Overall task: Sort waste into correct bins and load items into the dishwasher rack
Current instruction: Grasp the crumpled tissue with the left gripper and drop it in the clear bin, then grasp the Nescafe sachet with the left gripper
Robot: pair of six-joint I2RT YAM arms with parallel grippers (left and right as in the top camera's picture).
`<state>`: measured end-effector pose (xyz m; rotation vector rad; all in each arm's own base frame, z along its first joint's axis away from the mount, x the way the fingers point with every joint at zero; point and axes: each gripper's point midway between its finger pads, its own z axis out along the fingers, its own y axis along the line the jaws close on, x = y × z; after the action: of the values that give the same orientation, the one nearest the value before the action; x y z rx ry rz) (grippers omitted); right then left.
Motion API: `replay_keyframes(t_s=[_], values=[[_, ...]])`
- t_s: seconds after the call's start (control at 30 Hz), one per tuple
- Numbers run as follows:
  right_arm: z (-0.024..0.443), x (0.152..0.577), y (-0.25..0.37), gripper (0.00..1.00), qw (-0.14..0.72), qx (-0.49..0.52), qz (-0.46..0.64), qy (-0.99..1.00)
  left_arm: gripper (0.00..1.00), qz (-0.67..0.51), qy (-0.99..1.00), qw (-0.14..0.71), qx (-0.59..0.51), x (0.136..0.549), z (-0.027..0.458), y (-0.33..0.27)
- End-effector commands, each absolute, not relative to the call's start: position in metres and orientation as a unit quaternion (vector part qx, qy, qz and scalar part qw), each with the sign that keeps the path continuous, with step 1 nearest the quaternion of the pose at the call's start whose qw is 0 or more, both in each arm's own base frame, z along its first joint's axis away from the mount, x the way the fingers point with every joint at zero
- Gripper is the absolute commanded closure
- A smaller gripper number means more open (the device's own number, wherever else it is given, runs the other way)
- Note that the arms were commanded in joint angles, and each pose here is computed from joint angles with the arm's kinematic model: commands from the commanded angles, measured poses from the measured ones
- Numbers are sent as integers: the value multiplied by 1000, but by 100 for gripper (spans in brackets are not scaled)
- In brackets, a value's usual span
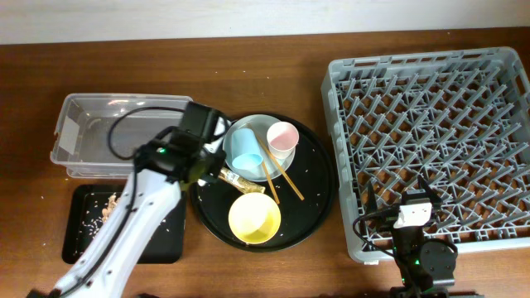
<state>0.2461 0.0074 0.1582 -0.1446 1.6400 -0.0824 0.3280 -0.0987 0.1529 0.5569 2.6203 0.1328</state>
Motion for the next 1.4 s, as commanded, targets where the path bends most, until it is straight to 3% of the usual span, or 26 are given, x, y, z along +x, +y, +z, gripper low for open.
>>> replay_keyframes(t_s=[0.0, 0.1, 0.23, 0.27, 0.3, 0.33, 0.43, 0.47, 0.5, 0.6, 0.63, 0.77, 0.8, 0.83, 0.87, 0.9, 1.03, 1.2, 1.37], values=[[156, 246, 7, 2, 678, -65, -38, 732, 99, 66, 951, 297, 57, 357, 185, -50], [156, 246, 7, 2, 678, -65, -38, 732, 100, 64, 934, 337, -101, 386, 192, 23], [156, 246, 7, 2, 678, -65, -38, 732, 97, 74, 940, 300, -146, 407, 144, 62], [156, 246, 7, 2, 678, -65, -38, 732, 78, 77, 942, 290, -152, 411, 132, 69], [156, 246, 7, 2, 678, -65, -38, 732, 44, 78, 942, 287, -157, 412, 127, 73], [156, 246, 7, 2, 678, -65, -38, 732, 32, 78, 940, 292, -159, 413, 129, 75], [156, 246, 7, 2, 678, -65, -38, 732, 27, 70, 925, 336, -160, 415, 166, 74], [156, 246, 7, 2, 678, -65, -38, 732, 19, 59, 919, 356, -157, 413, 182, 70], [156, 246, 7, 2, 678, -65, -38, 732, 50, 48, 916, 366, -154, 412, 191, 66], [156, 246, 7, 2, 678, -65, -38, 732, 55, -35, 921, 356, -156, 411, 189, 39], [156, 246, 7, 2, 678, -65, -38, 732, 63, -129, 926, 332, -122, 405, 187, 4], [156, 246, 7, 2, 678, -65, -38, 732, 64, -252, 935, 227, -101, 364, 175, -43], [156, 246, 7, 2, 678, -65, -38, 732, 57, -262, 934, 224, -98, 363, 176, -47], [156, 246, 7, 2, 678, -65, -38, 732, 36, -292, 928, 213, -90, 359, 180, -57], [156, 246, 7, 2, 678, -65, -38, 732, 54, -294, 934, 175, -101, 345, 173, -67], [156, 246, 7, 2, 678, -65, -38, 732, 55, -262, 944, 152, -132, 338, 164, -69], [156, 246, 7, 2, 678, -65, -38, 732, 49, -108, 953, 149, -238, 320, 143, -107], [156, 246, 7, 2, 678, -65, -38, 732, 48, -63, 924, 171, -337, 308, 126, -123], [156, 246, 7, 2, 678, -65, -38, 732, 48, -66, 931, 130, -336, 310, 68, -136]])
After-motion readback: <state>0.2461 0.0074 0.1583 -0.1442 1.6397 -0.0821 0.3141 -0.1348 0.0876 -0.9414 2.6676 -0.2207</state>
